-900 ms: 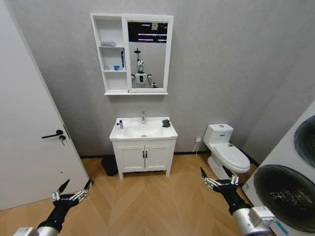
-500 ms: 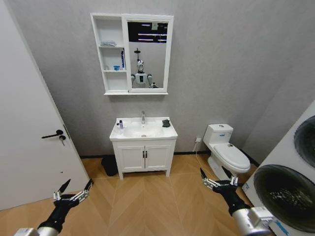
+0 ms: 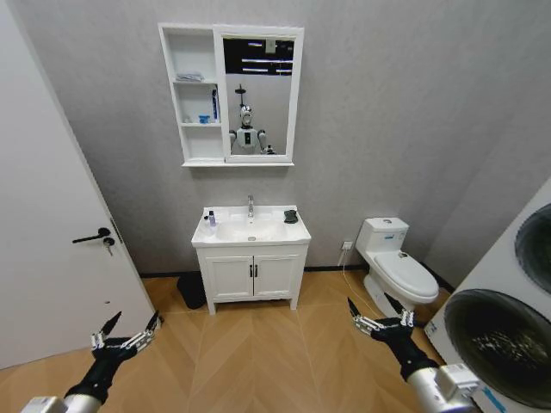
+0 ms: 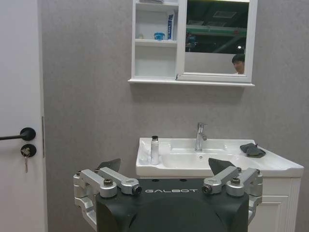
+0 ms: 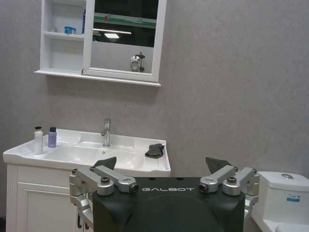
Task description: Move facial cleanser and shampoo from washbasin to cabinet, then wipe washbasin with towel.
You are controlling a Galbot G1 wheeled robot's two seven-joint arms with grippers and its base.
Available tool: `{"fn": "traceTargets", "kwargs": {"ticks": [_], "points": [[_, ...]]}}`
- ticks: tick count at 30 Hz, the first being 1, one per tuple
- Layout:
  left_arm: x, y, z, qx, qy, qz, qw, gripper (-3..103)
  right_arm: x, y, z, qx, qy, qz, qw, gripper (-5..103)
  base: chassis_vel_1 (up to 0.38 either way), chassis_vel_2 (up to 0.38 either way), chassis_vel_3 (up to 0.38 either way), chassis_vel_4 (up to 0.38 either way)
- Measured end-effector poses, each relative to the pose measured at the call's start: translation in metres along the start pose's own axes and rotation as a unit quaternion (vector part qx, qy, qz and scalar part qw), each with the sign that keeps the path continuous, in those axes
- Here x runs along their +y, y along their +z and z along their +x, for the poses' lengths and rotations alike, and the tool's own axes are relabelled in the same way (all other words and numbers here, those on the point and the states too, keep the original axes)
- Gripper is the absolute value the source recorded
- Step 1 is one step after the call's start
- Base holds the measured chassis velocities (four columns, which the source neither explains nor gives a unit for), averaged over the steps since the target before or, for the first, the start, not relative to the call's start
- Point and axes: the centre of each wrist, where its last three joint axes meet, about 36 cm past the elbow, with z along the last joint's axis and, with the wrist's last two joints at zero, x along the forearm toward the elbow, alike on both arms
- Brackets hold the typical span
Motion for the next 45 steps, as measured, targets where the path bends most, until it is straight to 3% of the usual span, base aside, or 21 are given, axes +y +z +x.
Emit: {"fn": "traceTargets", "kwargs": {"ticks": [22, 45], "points": [[-0.013, -0.002, -0.002, 0.001, -0.003, 0.021, 0.9998, 100, -0.002, 0.011, 0.003, -0.002, -0.003, 0.0, 1.0, 100, -0.248, 0.245, 0.255, -0.261], [-0.029, -0.006, -0.004, 0.002, 0.01, 0.021, 0.9997, 100, -0.004, 0.019, 0.001, -0.004, -0.008, -0.002, 1.0, 100, -0.207, 0.203, 0.204, -0.205]]}}
